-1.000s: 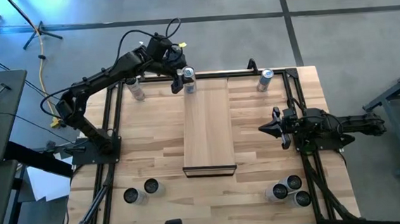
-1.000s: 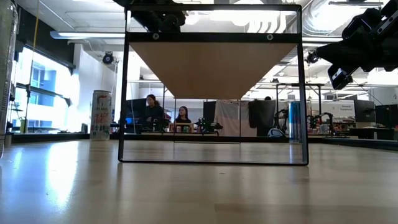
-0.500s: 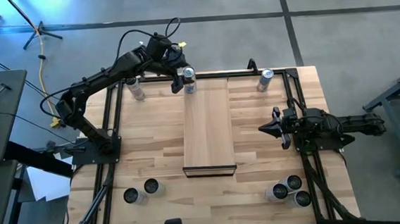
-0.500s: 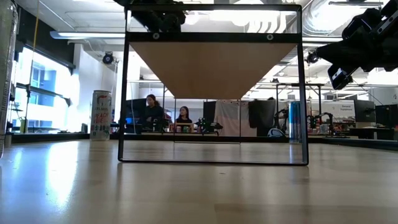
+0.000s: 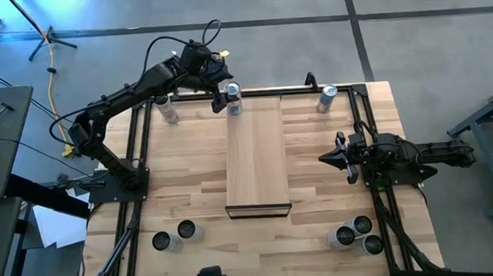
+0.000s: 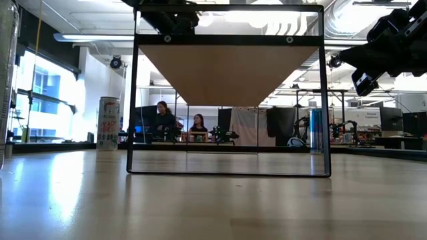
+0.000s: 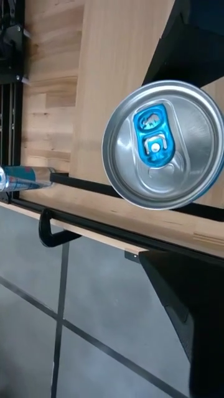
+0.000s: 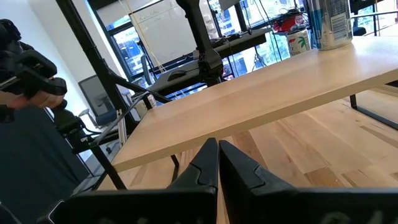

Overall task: Place canned beverage on shelf
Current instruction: Put the top left blue soda can on the shelf, then put the blue soda can on the shelf aligned with the other blue soda can

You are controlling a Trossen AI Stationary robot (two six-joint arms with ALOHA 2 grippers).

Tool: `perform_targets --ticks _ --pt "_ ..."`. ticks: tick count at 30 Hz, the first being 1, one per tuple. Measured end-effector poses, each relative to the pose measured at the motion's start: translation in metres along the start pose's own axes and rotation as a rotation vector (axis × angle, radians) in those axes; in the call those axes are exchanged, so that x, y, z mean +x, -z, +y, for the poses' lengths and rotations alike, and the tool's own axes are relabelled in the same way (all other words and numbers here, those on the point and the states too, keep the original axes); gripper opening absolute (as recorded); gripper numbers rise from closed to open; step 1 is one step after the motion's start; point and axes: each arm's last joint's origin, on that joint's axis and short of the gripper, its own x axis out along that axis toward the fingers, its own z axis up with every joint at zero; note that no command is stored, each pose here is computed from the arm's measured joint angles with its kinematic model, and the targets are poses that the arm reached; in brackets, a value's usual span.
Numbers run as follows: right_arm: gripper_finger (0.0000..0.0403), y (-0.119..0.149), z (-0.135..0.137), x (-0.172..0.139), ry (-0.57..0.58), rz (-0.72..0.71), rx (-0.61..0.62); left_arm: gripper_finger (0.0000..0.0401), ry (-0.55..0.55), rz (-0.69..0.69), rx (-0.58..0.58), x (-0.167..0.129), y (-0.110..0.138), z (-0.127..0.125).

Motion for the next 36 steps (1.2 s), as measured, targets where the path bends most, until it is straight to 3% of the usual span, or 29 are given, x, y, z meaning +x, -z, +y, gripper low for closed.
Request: perform_targets --ticks 6,14,36 --pt "0.0000 0.000 0.000 0.000 0.000 0.000 0.000 0.0398 -0.001 0.001 0.005 0.000 0.000 0.000" --pt "0.0000 0.000 0.000 0.000 0.000 0.000 0.000 0.0400 0.001 0.002 0.005 -0.003 -0.002 0.000" --pt "0.0000 0.000 0.000 0.000 0.000 0.000 0.000 0.0400 0.002 -0.096 0.004 -0.041 -0.047 -0.008"
